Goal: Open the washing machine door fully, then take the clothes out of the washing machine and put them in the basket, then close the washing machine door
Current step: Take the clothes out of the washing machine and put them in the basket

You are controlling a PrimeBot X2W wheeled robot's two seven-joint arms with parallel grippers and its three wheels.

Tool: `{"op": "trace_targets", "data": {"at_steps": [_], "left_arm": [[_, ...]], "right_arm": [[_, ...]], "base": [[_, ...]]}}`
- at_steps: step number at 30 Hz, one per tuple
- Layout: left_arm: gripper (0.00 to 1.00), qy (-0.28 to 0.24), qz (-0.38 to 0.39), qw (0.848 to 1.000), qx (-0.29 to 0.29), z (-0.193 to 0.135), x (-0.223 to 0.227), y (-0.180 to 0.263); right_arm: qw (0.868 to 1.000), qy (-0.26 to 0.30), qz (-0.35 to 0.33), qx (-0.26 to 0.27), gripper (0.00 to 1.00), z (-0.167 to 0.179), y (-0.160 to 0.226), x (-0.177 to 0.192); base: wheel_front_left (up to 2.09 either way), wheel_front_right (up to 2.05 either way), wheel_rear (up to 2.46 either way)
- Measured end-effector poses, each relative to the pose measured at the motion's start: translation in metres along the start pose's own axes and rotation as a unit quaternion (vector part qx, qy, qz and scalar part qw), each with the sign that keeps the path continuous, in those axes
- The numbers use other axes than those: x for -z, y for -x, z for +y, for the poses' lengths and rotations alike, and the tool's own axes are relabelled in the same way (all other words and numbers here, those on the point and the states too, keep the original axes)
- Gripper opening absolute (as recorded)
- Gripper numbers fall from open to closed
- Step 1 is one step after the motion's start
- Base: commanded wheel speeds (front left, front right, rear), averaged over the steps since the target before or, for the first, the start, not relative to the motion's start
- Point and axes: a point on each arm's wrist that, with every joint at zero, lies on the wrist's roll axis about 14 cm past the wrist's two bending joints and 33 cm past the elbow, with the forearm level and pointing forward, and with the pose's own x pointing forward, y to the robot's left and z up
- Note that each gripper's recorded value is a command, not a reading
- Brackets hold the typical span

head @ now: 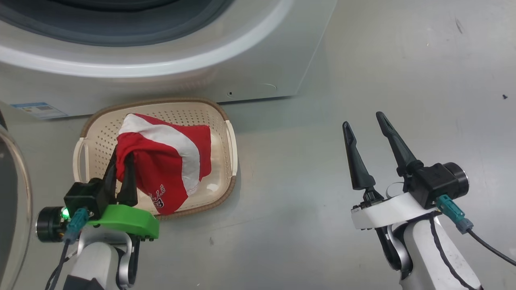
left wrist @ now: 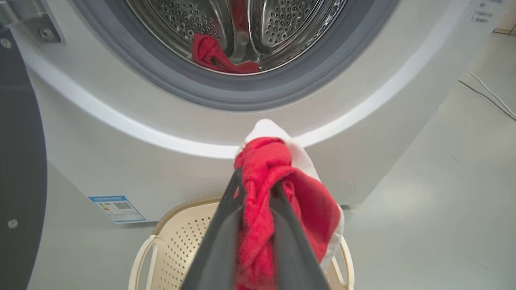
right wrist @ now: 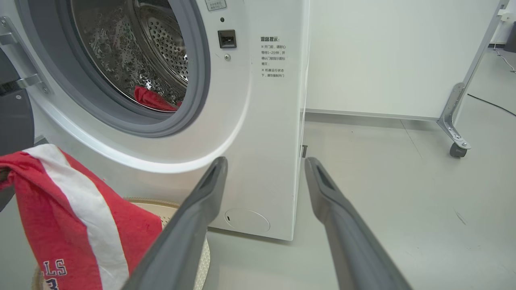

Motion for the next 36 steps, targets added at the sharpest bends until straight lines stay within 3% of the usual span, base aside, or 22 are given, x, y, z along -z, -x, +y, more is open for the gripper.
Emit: {"op": "trace_targets", "data": {"at_steps": [11, 19, 25, 31, 32, 35, 36], "left_arm": [[0.00, 0.012, 0.119, 0.993, -0.022, 0.027, 0.075, -0.033], [0.00, 0.020, 0.226, 0.974, -0.023, 0.036, 0.141, -0.052], [0.00, 0.048, 0.304, 0.951, -0.019, 0.029, 0.185, -0.044], [0.00, 0.069, 0.326, 0.943, -0.018, 0.024, 0.197, -0.045], [0.20, 0.073, 0.326, 0.942, -0.017, 0.023, 0.197, -0.046], [0.96, 0.077, 0.326, 0.942, -0.014, 0.021, 0.195, -0.047], [1.00, 0.078, 0.325, 0.942, -0.015, 0.021, 0.194, -0.047]], "right_arm": [[0.999, -0.002, 0.016, 0.030, 1.00, -0.024, -0.019, 0.020], [0.998, -0.002, 0.039, 0.050, 1.00, -0.042, -0.025, 0.041], [0.996, -0.004, 0.050, 0.069, 1.00, -0.054, -0.022, 0.049], [0.996, -0.009, 0.051, 0.077, 1.00, -0.058, -0.021, 0.048], [0.996, -0.010, 0.049, 0.077, 1.00, -0.058, -0.021, 0.047], [0.996, -0.011, 0.046, 0.076, 1.00, -0.057, -0.022, 0.045], [0.996, -0.011, 0.045, 0.076, 1.00, -0.057, -0.022, 0.044]], "base": [[0.00, 0.00, 0.00], [0.00, 0.00, 0.00], [0.00, 0.00, 0.00], [0.00, 0.00, 0.00], [0.00, 0.00, 0.00], [0.00, 0.00, 0.00], [0.00, 0.00, 0.00]]}}
